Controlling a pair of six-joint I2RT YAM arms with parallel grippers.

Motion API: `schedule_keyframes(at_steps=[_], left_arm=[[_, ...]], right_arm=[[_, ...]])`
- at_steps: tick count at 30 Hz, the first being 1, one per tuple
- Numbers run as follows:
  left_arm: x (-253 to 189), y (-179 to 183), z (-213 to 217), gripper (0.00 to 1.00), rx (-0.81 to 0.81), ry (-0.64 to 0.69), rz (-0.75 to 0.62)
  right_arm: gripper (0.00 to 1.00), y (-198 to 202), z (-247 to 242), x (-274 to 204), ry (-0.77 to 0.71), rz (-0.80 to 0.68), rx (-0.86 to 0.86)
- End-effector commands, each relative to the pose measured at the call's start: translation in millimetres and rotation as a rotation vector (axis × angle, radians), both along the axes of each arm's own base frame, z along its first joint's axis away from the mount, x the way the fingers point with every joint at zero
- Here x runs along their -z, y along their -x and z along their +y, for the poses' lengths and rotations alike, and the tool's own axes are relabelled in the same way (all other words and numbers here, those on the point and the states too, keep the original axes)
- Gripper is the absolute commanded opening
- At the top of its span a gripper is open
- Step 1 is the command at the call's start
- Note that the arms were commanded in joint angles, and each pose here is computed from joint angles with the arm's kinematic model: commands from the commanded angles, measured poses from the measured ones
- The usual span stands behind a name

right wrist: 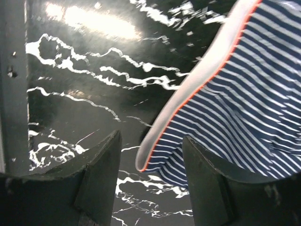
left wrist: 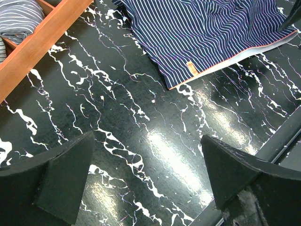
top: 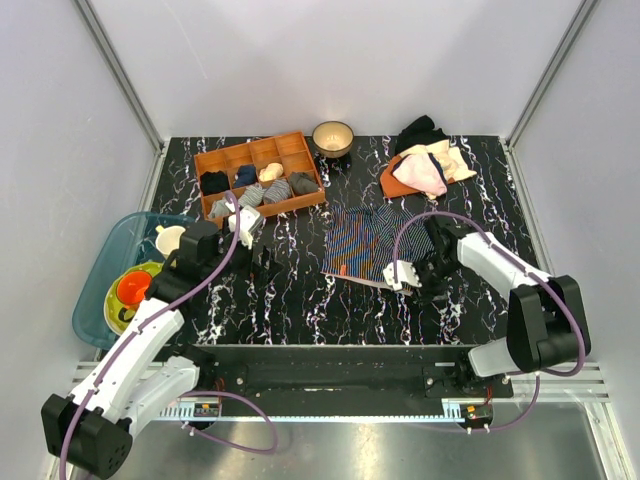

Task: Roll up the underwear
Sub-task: Flatten out the underwear at the center of the board.

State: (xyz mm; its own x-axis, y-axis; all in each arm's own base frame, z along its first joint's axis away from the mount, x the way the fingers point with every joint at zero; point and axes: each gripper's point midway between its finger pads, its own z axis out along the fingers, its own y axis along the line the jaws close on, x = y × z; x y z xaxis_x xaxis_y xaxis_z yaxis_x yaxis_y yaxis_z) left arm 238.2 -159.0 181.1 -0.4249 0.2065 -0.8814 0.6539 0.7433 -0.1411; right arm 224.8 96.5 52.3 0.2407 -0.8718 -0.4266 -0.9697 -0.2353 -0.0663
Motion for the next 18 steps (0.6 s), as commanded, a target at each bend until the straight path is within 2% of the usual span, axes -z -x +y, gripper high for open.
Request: schedule_keyframes(at_steps=[1, 6, 9, 14, 18], left_arm=[[-26.2, -6.3, -5.0, 0.99, 0.021, 0.031, -0.076], [-26.6, -6.2, -5.5, 0.99, 0.023, 0.032, -0.076], [-26.7, -5.9, -5.4, 0.99, 0.023, 0.032, -0.076], [-27.3, -5.1, -6.2, 0.99, 0.029, 0.035, -0.077], [-28.2, -4.3, -7.2, 0.99, 0.035, 0.040, -0.076]], right_arm=[[0.62, 12.7, -18.8, 15.7, 0.096, 0.005, -0.114], [0.59, 6.2, -26.0, 28.6, 0.142, -0.005, -0.078], [0.53, 4.4, -32.0, 37.0, 0.174, -0.006, -0.039], [0.32, 10.0, -31.3, 40.1, 0.173, 0.025, 0.011], [0.20, 21.8, -20.9, 40.5, 0.139, 0.062, 0.022]])
